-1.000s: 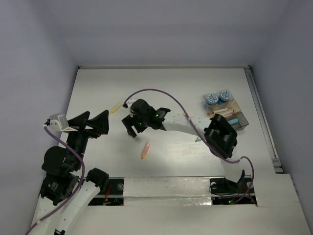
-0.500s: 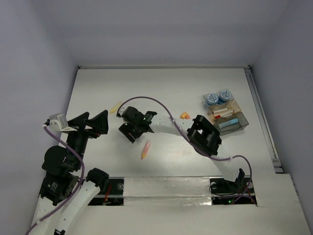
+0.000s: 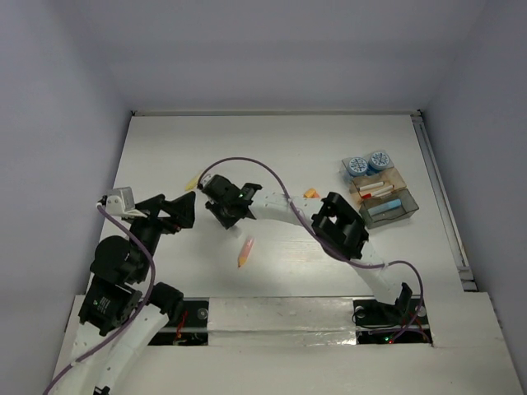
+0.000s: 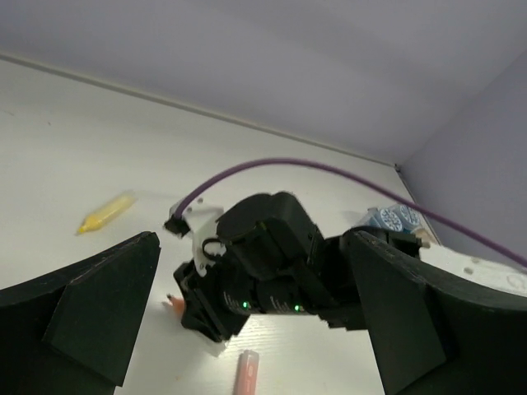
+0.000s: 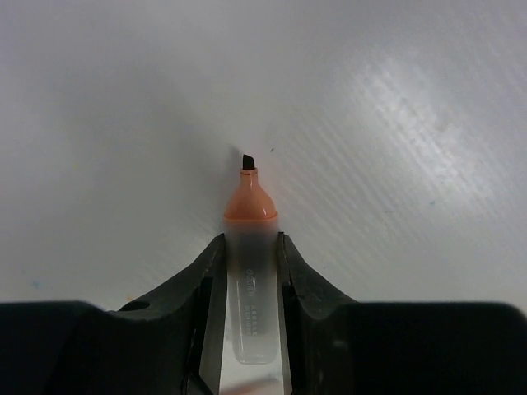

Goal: Sort the stationery into containers
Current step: Pick up the pen from the center of the board, then move the pen cap to the center of the board.

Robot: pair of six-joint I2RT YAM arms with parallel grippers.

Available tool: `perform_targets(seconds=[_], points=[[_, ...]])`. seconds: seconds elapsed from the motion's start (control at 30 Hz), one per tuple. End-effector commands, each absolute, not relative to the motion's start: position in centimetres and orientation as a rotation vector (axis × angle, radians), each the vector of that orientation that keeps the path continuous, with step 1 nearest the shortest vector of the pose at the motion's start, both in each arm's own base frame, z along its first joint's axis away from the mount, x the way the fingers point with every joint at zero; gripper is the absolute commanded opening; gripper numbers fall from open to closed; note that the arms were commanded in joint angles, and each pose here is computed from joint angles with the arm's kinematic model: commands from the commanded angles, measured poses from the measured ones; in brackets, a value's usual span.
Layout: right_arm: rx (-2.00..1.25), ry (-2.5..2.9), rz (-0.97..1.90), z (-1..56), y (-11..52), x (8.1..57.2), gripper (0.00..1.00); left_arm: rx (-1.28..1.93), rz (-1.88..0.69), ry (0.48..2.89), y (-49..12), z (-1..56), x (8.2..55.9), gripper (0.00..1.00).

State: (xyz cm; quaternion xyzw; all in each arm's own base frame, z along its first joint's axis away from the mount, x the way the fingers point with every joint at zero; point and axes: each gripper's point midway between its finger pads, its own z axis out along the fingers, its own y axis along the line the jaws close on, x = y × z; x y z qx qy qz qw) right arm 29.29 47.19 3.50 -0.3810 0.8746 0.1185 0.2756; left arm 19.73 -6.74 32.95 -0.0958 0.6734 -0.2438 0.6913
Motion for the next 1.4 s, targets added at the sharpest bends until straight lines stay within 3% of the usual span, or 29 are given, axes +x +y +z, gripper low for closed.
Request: perform_targets(seconds=[0.0, 0.1, 0.13, 0.3, 0.37, 0.47, 0.87, 1.2, 1.37], points=[[-0.731, 2.166, 0.429, 13.8, 47.0, 34.0, 0.00, -0.165, -0.613, 1.538, -8.6, 32.1, 20.1, 0.99], [-0.565, 2.074, 0.504, 18.7, 45.4, 35.5, 0.00, -0.100, -0.670, 1.572, -10.3, 31.5, 20.4, 0.99], [-0.494, 1.951, 0.599, 23.8, 45.4, 35.5, 0.00, -0.081, -0.691, 1.580, -10.9, 31.4, 20.5, 0.99], [-0.378, 1.810, 0.790, 28.4, 43.4, 33.4, 0.00, 0.057, -0.864, 1.652, -15.2, 29.9, 20.7, 0.99], [-0.339, 1.763, 0.883, 30.1, 43.0, 32.2, 0.00, 0.073, -0.890, 1.673, -16.1, 29.5, 21.2, 0.87], [-0.293, 1.709, 0.974, 32.3, 42.5, 31.1, 0.00, 0.095, -0.932, 1.700, -17.2, 29.0, 21.6, 0.79], [-0.281, 1.664, 1.106, 32.8, 42.5, 28.6, 0.00, 0.053, -1.046, 1.691, -19.1, 28.5, 23.0, 0.47], [-0.332, 1.648, 1.170, 33.0, 43.1, 27.1, 0.01, -0.021, -0.997, 1.689, -18.7, 28.2, 24.8, 0.33], [-0.332, 1.647, 1.188, 32.9, 43.0, 26.8, 0.01, -0.038, -0.990, 1.684, -18.6, 28.0, 25.2, 0.32]])
